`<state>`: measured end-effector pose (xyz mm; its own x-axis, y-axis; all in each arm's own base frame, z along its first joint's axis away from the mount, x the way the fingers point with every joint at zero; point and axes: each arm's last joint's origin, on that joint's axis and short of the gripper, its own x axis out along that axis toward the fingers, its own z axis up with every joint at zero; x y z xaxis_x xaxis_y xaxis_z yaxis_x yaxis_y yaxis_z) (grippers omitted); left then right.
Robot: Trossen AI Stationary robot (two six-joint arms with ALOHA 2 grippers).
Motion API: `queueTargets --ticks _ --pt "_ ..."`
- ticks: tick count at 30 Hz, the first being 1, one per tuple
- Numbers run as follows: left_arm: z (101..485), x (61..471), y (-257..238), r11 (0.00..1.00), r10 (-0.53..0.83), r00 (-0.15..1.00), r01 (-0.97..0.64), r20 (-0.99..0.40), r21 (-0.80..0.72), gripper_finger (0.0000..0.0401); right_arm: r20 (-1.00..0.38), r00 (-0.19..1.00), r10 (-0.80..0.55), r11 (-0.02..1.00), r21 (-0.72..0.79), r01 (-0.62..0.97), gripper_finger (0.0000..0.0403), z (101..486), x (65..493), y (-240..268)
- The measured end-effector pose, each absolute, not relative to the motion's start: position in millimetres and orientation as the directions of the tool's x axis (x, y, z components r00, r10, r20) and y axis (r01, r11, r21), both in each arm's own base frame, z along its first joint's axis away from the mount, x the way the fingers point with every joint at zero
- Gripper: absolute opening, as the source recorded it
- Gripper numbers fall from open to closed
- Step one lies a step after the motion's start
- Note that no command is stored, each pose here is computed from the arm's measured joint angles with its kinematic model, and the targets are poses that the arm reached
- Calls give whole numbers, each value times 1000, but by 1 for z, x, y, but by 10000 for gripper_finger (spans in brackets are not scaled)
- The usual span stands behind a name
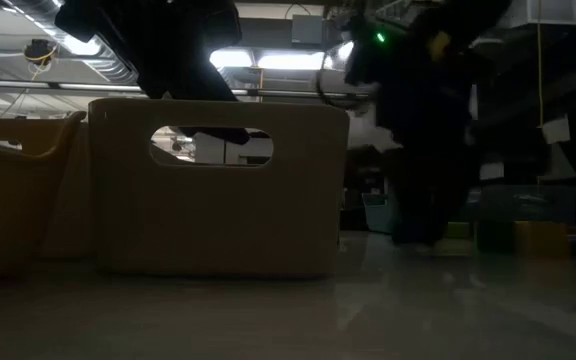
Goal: Sort blocks
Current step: Put the purple block into the yellow bin
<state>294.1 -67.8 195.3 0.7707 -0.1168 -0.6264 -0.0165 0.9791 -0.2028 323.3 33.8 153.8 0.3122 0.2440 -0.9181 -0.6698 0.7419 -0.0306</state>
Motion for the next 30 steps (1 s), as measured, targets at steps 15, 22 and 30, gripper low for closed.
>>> queueTargets --ticks 15,22,30 --pt "210 304 -63 976 83 882 -166 -465 -140 205 -887 437 151 800 -150 -580 73 236 360 34" --pt "214 306 -61 976 126 900 -188 -417 -113 205 -810 583 71 846 -260 -465 65 250 374 32" --pt "214 306 -59 977 175 896 -208 -409 -38 205 -781 623 52 862 -280 -423 72 253 378 32"
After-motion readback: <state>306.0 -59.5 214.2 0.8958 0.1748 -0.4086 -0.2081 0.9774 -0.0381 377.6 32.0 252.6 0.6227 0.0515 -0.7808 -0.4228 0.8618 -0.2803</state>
